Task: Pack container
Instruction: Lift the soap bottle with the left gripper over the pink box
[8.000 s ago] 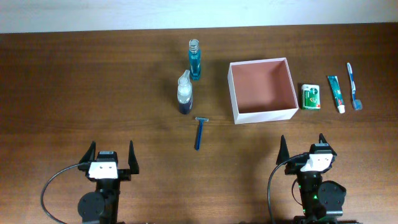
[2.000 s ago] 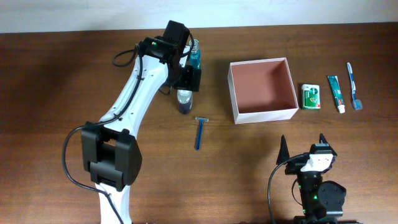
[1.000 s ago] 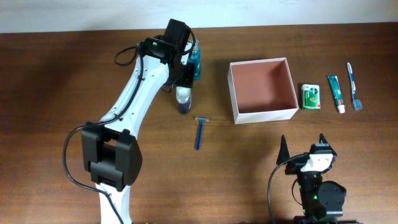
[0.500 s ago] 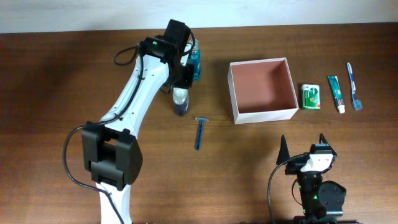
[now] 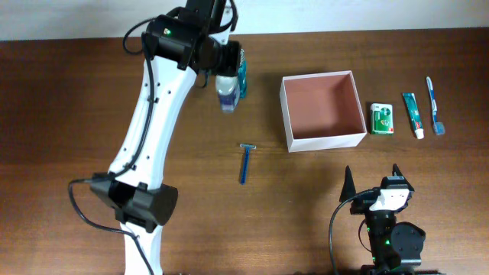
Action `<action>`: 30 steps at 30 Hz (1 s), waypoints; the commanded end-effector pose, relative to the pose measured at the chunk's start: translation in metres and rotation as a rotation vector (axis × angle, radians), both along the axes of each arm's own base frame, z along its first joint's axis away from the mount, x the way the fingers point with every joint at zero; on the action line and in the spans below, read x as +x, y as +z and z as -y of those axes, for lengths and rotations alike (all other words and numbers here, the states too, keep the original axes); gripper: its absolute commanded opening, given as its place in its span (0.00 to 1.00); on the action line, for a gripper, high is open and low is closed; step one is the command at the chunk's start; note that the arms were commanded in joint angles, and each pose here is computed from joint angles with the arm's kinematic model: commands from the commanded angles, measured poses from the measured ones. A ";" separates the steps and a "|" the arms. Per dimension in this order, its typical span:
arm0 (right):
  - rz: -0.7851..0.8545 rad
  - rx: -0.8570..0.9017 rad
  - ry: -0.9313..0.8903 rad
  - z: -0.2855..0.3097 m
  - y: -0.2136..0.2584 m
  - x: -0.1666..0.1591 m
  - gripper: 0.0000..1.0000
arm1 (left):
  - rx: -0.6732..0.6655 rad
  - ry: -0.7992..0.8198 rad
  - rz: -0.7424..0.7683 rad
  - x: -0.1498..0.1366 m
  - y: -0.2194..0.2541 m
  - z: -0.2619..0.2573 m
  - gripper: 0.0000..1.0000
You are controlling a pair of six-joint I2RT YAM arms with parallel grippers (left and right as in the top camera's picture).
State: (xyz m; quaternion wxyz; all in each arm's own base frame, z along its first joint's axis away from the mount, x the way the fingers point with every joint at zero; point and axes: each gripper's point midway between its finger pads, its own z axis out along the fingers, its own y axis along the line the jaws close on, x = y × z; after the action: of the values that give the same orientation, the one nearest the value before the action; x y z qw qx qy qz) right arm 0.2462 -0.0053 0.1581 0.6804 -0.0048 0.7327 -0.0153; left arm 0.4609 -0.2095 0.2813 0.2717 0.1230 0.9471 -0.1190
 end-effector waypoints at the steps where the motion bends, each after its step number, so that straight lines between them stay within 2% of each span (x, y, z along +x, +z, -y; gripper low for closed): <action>1: -0.004 0.001 -0.005 0.000 -0.002 0.000 0.99 | -0.093 -0.132 0.119 -0.021 0.047 0.054 0.22; 9: -0.004 0.001 -0.005 0.000 -0.002 0.000 0.99 | -0.079 -0.201 0.327 -0.035 0.074 0.131 0.22; 13: -0.004 0.001 -0.005 0.000 -0.002 0.000 0.99 | -0.080 -0.181 0.415 -0.025 0.079 0.154 0.22; 19: -0.004 0.001 -0.005 0.000 -0.002 0.000 0.99 | -0.102 -0.138 0.367 0.002 0.032 0.179 0.23; 30: -0.004 0.001 -0.005 0.000 -0.002 0.000 0.99 | -0.095 -0.106 0.302 0.027 -0.036 0.202 0.23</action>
State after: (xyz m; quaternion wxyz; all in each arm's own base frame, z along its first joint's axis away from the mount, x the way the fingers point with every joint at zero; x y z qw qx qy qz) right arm 0.2462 -0.0054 0.1580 0.6802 -0.0046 0.7328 -0.0154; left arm 0.4805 -0.4101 0.2233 0.3807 0.1948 0.8927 -0.1424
